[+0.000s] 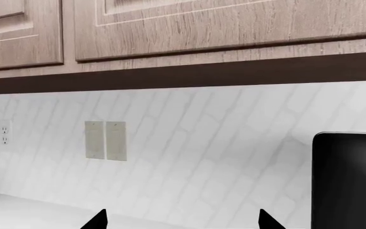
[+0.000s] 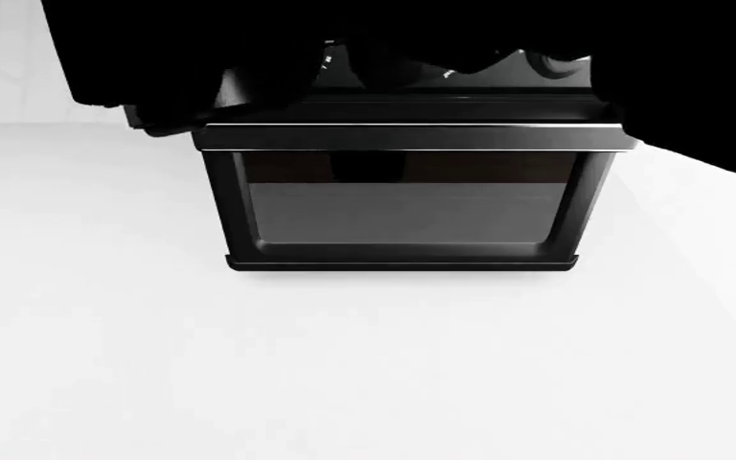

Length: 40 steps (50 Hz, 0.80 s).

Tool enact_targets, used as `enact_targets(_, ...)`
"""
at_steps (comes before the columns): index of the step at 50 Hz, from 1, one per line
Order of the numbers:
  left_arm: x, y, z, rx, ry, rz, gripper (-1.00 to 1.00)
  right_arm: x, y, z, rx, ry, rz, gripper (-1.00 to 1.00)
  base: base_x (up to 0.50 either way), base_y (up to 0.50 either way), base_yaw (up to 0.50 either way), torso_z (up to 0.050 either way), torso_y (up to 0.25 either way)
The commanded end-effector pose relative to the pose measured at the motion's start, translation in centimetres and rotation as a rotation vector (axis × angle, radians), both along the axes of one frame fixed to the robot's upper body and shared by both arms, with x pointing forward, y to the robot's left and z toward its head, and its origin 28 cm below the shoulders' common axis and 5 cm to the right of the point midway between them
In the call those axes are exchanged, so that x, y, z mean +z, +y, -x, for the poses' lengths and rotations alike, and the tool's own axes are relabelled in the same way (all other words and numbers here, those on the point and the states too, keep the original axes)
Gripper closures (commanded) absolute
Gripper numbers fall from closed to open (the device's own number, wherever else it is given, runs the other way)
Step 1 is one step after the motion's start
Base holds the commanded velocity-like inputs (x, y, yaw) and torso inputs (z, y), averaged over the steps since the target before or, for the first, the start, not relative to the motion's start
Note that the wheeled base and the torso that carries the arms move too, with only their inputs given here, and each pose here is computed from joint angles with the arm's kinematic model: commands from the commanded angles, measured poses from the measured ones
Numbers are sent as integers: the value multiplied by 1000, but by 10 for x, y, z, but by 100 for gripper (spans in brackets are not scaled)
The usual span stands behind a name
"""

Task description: Turn on the toaster oven by setting the timer.

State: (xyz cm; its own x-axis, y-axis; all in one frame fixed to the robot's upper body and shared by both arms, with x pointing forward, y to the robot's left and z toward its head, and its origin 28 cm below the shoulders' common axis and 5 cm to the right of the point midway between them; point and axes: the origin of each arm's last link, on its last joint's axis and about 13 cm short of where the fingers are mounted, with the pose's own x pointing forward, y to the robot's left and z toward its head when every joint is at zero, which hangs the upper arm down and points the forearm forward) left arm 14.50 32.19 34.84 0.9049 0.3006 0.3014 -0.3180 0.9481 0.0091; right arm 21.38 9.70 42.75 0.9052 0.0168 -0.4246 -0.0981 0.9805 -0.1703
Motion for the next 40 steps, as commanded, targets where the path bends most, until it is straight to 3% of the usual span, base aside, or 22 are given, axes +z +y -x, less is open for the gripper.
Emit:
enact_targets(1,1,0,-4,1,1,1,-100,-2,0,-1,5,-1,0,-100,0,0,0,0,0)
enact_targets(12,1,0,-4,2,1,0,-100,-1,1,1,67,-4,-25,-100,0,0,0,0,0)
enact_targets(40,0,-2,-5,-11,5,-1,-100,-3,2,3,33,27,-26,-100,0,0,0,0,0)
